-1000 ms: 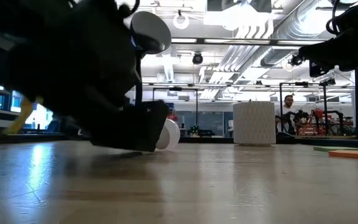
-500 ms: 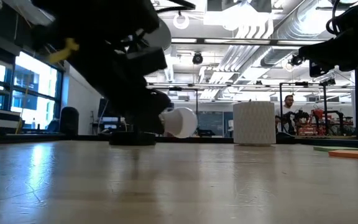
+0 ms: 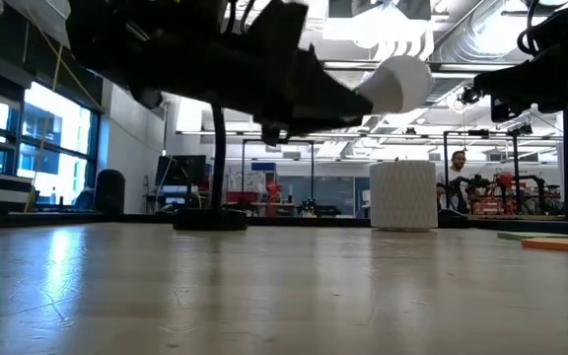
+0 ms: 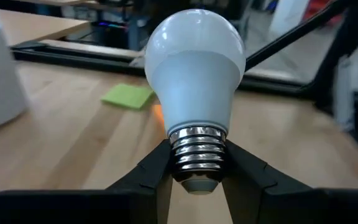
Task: Screw lightbulb
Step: Insert the white lightbulb into the black lamp
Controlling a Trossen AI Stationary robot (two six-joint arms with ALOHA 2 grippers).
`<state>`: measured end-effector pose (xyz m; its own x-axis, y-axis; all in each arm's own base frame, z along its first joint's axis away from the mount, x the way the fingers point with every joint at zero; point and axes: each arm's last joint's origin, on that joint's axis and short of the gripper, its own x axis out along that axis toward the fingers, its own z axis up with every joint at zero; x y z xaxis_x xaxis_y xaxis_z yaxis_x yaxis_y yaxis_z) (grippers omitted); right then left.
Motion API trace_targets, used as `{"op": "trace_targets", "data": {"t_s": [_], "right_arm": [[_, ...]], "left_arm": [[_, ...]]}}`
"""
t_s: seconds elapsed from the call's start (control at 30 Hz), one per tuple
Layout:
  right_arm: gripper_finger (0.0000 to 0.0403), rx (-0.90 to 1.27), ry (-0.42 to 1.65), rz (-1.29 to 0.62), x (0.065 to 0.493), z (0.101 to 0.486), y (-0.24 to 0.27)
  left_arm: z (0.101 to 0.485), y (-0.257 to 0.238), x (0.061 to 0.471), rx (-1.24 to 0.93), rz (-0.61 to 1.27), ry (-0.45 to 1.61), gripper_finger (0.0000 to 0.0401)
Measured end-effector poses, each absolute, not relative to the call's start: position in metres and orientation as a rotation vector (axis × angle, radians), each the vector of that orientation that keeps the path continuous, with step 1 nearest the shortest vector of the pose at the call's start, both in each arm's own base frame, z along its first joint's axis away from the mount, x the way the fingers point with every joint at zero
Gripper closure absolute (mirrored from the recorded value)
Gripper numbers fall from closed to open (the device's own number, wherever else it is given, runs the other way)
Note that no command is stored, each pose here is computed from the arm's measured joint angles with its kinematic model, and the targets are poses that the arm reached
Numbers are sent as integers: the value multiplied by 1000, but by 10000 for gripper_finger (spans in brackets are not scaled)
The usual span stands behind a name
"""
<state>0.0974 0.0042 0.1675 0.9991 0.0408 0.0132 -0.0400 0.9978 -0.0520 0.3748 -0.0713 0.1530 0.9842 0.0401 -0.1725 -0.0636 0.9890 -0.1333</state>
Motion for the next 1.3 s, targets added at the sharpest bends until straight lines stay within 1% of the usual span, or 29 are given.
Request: {"op": "trace_targets", "data": {"t_s": [0.13,0.3,0.43,0.73,1.0,1.07,1.13,1.2,1.3], "right_arm": [[402,-52,-14,41,97,168,4],[402,-52,-15,41,97,168,4],[402,-52,-15,40,97,168,4],[402,-57,-17,40,97,168,4],[402,-45,-22,40,97,168,4],[402,-38,-59,40,97,172,4],[402,65,-134,49,97,179,4],[402,189,-231,61,95,189,4],[402,243,-400,8,90,204,2]], "left_arm": [[159,-79,374,-173,-24,119,299],[164,-93,371,-161,-83,104,298],[183,-98,366,-164,-106,46,298],[211,-107,356,-84,-188,-30,297],[223,-120,349,14,-233,-100,297],[226,-122,348,30,-256,-123,297],[227,-124,347,37,-279,-135,297],[227,-125,347,32,-287,-135,297],[226,-126,346,30,-287,-133,297]]}}
